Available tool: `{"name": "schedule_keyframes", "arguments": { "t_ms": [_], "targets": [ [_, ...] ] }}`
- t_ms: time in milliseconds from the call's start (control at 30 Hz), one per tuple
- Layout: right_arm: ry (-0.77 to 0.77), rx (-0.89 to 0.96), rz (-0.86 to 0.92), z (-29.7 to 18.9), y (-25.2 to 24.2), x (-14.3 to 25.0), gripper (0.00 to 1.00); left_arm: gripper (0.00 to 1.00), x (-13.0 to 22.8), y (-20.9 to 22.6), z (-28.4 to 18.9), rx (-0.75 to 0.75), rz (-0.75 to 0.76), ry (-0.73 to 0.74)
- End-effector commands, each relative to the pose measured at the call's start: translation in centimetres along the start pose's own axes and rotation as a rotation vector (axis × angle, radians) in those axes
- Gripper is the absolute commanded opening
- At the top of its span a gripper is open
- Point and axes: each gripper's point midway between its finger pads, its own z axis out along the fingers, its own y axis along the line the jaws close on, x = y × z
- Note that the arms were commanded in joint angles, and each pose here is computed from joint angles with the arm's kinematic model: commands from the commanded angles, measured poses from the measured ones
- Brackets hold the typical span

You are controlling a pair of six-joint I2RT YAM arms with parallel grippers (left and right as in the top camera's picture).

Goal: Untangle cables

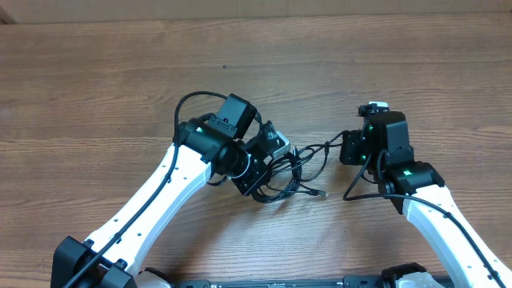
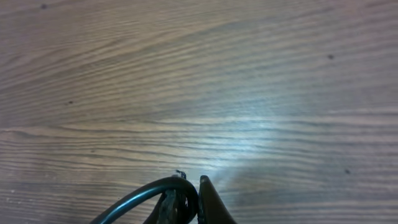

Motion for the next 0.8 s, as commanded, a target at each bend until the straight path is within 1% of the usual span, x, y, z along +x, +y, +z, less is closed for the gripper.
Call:
{"name": "schedule_keyframes", "arguments": {
  "t_ms": [0, 100, 200, 400, 533, 767],
  "targets": [
    [-0.143, 0.387, 0.138, -2.0, -9.3, -3.0, 0.04, 0.04, 3.7, 4.0, -0.5, -0.242, -0.175, 0.131],
    [-0.141, 0.394, 0.145, -2.1, -9.7, -3.0, 0.04, 0.04, 3.9, 6.8, -1.5, -0.42, -0.292, 0.119],
    [-0.132, 0.389, 0.144, -2.0, -9.6, -2.8, 0.04, 0.04, 3.9, 8.4, -2.2, -0.526, -0.373, 0.093],
    [-0.127, 0.394, 0.147, -2.0, -9.8, -2.7, 0.04, 0.04, 3.9, 9.4, -2.8, -0.593, -0.414, 0.075],
    [-0.128, 0.406, 0.16, -2.1, -10.3, -2.7, 0.04, 0.04, 4.6, 10.8, -4.0, -0.713, -0.433, 0.087],
    [-0.12, 0.448, 0.203, -2.6, -12.4, -2.4, 0.04, 0.04, 5.1, 10.9, -4.3, -0.73, -0.433, 0.108]
  ]
}}
